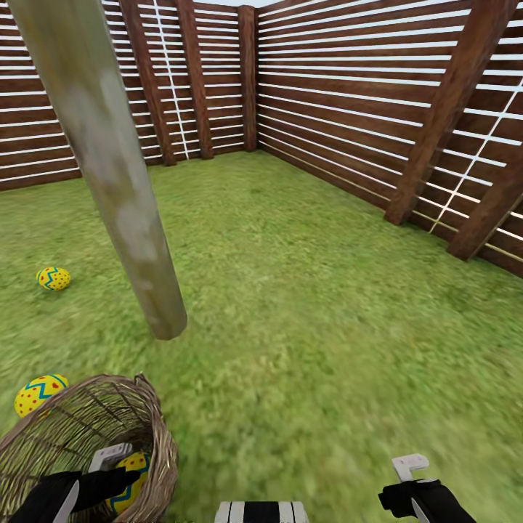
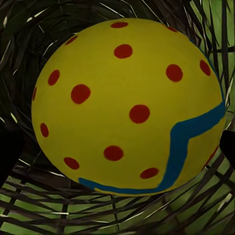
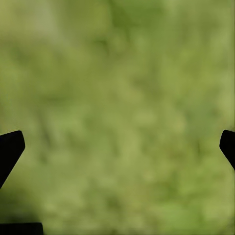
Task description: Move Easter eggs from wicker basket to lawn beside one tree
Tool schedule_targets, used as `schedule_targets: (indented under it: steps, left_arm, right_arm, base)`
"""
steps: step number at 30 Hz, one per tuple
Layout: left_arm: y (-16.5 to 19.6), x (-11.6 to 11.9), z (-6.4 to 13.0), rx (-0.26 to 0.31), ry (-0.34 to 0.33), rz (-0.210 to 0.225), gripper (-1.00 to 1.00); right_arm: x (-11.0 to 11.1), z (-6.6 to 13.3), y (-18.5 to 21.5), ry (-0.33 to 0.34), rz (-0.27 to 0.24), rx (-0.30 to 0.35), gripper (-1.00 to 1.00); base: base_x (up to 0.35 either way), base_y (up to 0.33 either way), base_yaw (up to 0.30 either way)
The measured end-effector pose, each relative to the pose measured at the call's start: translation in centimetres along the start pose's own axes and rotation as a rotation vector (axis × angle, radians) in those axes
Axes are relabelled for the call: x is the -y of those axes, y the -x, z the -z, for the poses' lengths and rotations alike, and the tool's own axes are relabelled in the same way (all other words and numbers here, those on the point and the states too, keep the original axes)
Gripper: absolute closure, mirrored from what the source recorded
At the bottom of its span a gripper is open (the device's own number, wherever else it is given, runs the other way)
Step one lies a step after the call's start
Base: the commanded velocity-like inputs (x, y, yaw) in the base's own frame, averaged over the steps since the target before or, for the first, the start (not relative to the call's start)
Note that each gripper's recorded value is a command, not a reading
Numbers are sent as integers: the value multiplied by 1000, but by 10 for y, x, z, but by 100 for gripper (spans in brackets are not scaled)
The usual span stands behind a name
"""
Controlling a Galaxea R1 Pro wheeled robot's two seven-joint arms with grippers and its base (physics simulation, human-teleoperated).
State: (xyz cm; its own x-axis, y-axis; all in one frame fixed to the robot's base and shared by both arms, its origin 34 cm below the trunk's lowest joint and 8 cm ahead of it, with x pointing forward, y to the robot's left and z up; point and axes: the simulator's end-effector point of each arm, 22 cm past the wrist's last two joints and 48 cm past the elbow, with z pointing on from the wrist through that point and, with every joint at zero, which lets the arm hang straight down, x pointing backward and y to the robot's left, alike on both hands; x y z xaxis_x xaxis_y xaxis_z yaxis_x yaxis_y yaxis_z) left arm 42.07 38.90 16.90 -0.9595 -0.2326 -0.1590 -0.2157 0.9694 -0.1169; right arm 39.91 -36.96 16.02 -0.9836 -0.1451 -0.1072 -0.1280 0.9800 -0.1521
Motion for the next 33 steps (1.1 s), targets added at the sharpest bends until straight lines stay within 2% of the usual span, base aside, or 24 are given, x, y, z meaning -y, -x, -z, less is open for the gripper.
schedule_targets:
  steps: [20, 33]
  left_arm:
    - [1, 1, 0, 7, -3, 0, -100]
    - [-17, -2, -14, -39, 4, 5, -100]
  right_arm:
    - [-1, -1, -1, 1, -1, -2, -100]
    - [-5, -13, -18, 8, 6, -46, -100]
  base:
    - [57, 0, 0]
    - [0, 0, 0]
